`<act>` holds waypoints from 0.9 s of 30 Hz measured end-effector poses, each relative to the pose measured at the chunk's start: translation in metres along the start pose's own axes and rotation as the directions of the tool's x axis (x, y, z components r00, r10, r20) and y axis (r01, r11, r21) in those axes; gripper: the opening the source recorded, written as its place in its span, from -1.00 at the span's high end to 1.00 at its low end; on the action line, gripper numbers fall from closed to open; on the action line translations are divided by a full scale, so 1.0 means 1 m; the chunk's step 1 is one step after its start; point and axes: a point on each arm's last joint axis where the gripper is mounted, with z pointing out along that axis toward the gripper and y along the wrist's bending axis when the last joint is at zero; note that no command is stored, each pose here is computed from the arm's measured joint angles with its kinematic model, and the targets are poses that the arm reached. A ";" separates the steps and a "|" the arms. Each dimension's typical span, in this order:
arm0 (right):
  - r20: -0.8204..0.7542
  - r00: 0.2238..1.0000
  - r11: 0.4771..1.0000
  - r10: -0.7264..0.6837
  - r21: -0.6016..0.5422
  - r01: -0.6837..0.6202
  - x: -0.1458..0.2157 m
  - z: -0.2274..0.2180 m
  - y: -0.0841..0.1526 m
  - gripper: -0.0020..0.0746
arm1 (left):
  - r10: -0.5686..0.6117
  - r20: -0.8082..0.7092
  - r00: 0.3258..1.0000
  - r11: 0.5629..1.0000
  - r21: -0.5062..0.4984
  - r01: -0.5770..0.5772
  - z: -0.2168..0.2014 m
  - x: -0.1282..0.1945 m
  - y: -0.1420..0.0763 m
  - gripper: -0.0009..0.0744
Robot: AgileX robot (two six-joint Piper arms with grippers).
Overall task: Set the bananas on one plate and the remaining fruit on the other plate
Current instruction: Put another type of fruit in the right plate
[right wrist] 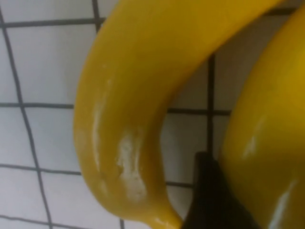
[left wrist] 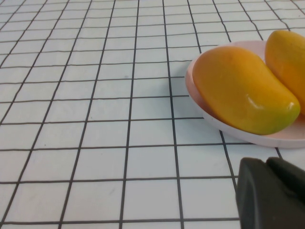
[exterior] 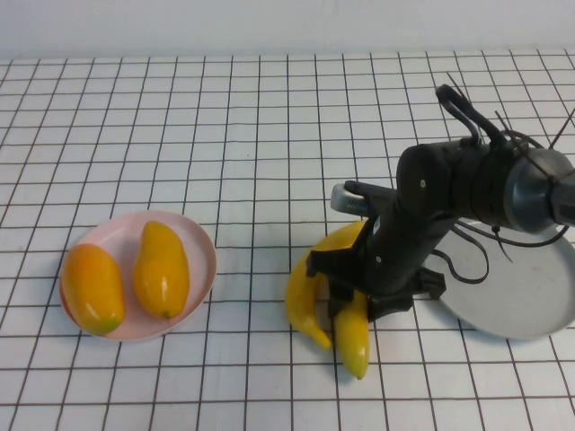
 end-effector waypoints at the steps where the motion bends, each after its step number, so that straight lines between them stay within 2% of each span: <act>1: 0.004 1.000 1.000 -0.020 -0.004 0.020 0.000 -0.002 0.001 0.08 | 0.000 0.000 1.000 1.000 0.000 0.000 0.000 0.000 0.000 0.99; 5: 0.017 0.990 0.990 -0.141 -0.013 0.141 0.005 -0.024 0.003 0.08 | 0.000 0.000 1.000 1.000 0.000 0.000 0.000 0.000 0.000 0.99; 7: 0.042 0.973 0.974 -0.225 0.008 0.225 0.010 -0.051 0.003 0.08 | 0.000 0.000 1.000 1.000 0.000 0.000 0.000 0.000 0.000 0.99; 10: 0.068 0.940 0.939 -0.334 0.113 0.325 0.021 -0.089 -0.007 0.08 | 0.000 0.000 1.000 1.000 0.000 0.000 0.000 0.000 0.000 0.99; 13: 0.081 0.928 0.917 -0.363 0.208 0.340 0.027 -0.113 -0.030 0.08 | 0.000 0.000 1.000 1.000 0.000 0.000 0.000 0.000 0.000 0.99; 21: 0.053 0.954 0.920 -0.297 0.285 0.270 0.014 -0.121 -0.119 0.08 | 0.000 0.000 1.000 1.000 0.000 0.000 0.000 0.000 0.000 0.99; 27: 0.112 0.952 0.923 -0.283 0.303 0.239 -0.010 -0.111 -0.150 0.08 | 0.000 0.000 1.000 1.000 0.000 0.000 0.000 0.000 0.000 0.99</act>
